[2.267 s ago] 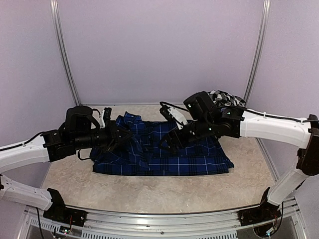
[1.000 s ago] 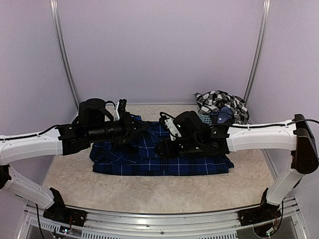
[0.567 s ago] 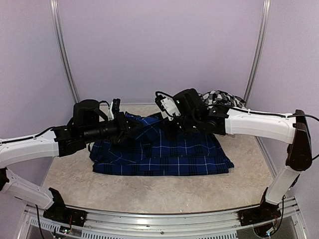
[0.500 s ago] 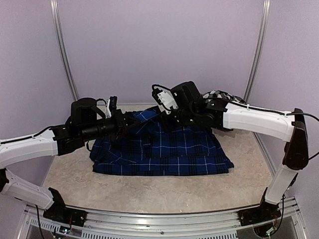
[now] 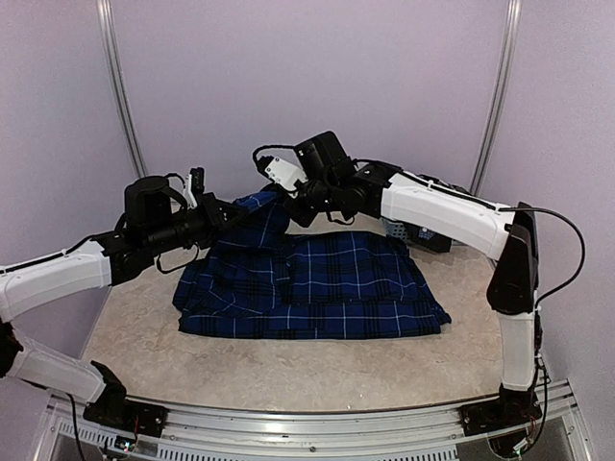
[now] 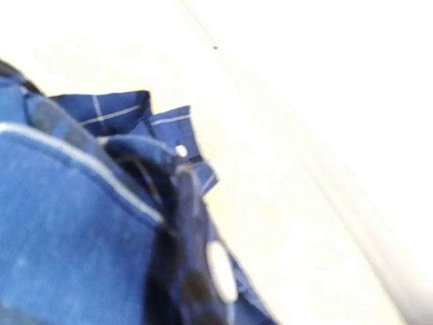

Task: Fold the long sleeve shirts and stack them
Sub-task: Place the sleeve of the 1/3-folded shirt, then smooth out the 1/3-folded shirt at the center of the board.

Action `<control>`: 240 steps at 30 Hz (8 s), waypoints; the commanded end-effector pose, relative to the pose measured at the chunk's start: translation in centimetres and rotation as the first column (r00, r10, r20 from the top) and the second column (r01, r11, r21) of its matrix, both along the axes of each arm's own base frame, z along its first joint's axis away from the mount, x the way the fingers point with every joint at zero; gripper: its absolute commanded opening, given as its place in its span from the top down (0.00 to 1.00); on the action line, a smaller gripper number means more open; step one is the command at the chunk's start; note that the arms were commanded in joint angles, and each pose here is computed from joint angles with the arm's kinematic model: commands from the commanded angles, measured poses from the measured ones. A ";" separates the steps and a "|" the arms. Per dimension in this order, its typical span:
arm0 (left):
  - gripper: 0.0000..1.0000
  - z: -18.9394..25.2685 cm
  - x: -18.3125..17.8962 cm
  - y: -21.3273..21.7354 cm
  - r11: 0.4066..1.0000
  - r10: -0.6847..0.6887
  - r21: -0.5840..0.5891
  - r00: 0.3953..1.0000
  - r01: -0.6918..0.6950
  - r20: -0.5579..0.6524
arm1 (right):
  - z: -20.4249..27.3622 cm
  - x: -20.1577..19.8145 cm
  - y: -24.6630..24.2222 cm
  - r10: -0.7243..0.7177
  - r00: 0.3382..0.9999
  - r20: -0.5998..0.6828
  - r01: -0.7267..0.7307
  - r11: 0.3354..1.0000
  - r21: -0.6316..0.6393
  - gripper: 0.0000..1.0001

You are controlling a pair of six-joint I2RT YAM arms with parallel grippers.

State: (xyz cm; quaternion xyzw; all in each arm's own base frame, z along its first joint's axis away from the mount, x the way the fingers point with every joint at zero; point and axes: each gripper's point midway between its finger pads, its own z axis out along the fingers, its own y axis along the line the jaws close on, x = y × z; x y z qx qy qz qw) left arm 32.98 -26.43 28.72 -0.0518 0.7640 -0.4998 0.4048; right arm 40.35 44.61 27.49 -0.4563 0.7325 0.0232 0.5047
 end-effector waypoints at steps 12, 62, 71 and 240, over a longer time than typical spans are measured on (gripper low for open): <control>0.44 -0.7 1.3 3.8 0.991 0.008 0.136 0.996 -0.020 0.086 | -0.2 -3.8 -9.6 0.152 0.963 0.222 -0.110 0.976 -0.190 1.00; 0.27 -8.0 -0.6 5.5 0.969 0.052 0.247 0.996 -0.033 -0.072 | -15.3 -12.8 -22.8 -0.455 0.856 -0.244 0.355 0.862 -0.363 0.19; 0.27 -8.1 -0.4 5.3 0.973 0.050 0.228 0.995 -0.029 -0.083 | -12.3 -15.4 -20.9 -0.431 0.723 -0.540 0.491 0.870 -0.036 0.11; 0.19 -17.2 -1.2 3.7 0.903 0.033 0.429 0.997 -0.002 -0.066 | -18.3 -10.0 -25.4 -0.291 0.513 -0.807 0.675 0.718 0.170 1.00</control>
